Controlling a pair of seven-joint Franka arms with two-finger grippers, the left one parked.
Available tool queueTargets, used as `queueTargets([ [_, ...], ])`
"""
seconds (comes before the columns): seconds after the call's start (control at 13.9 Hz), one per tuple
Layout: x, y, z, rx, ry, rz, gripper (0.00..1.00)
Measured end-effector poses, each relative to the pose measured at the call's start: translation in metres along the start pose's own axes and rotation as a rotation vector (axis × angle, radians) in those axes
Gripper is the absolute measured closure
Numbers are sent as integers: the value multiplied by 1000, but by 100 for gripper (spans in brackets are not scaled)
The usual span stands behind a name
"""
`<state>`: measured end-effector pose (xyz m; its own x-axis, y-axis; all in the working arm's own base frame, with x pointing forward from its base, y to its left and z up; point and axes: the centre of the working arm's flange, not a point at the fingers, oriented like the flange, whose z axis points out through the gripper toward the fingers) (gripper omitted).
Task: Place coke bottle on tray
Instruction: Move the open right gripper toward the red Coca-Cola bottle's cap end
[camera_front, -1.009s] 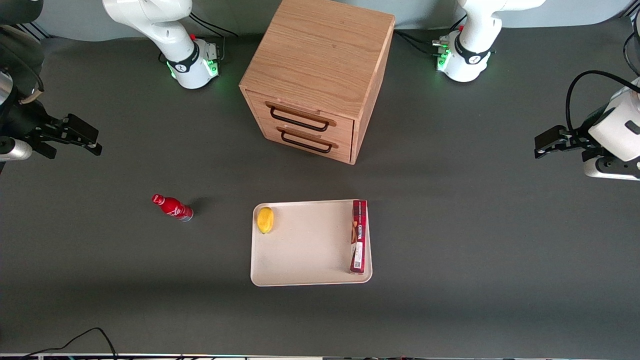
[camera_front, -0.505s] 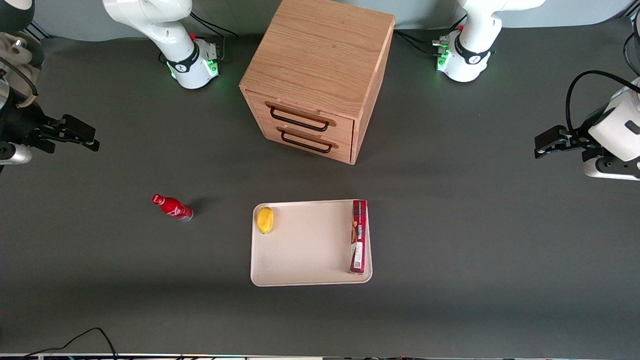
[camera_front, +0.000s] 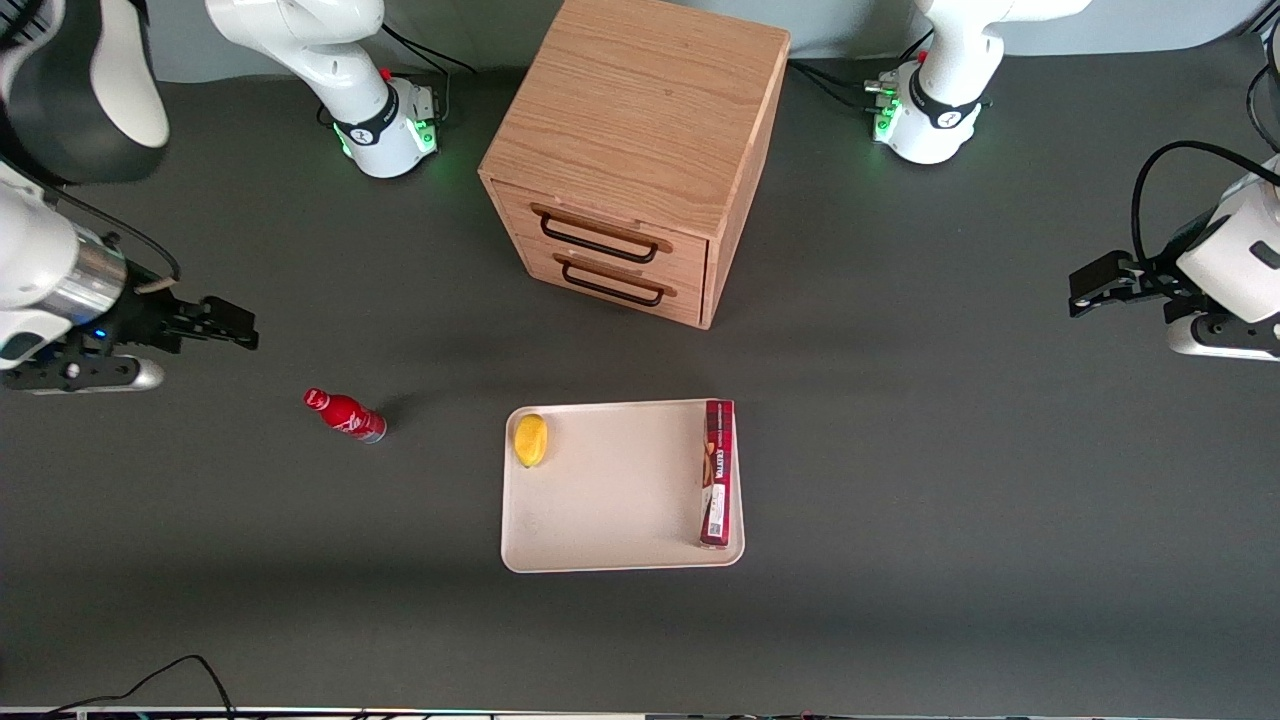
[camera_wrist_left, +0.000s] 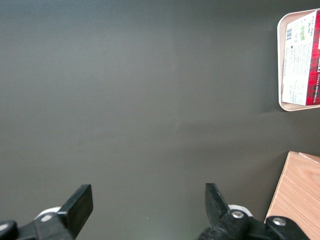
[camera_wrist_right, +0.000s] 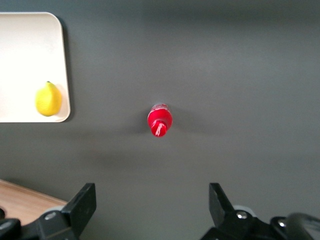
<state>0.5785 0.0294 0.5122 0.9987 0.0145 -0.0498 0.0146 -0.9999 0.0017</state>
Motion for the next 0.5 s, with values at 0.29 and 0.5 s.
queueTargets([
  [0.29, -10, 8, 63, 0, 22, -32, 2],
  [0.5, -22, 10, 108, 0, 18, -36, 1],
])
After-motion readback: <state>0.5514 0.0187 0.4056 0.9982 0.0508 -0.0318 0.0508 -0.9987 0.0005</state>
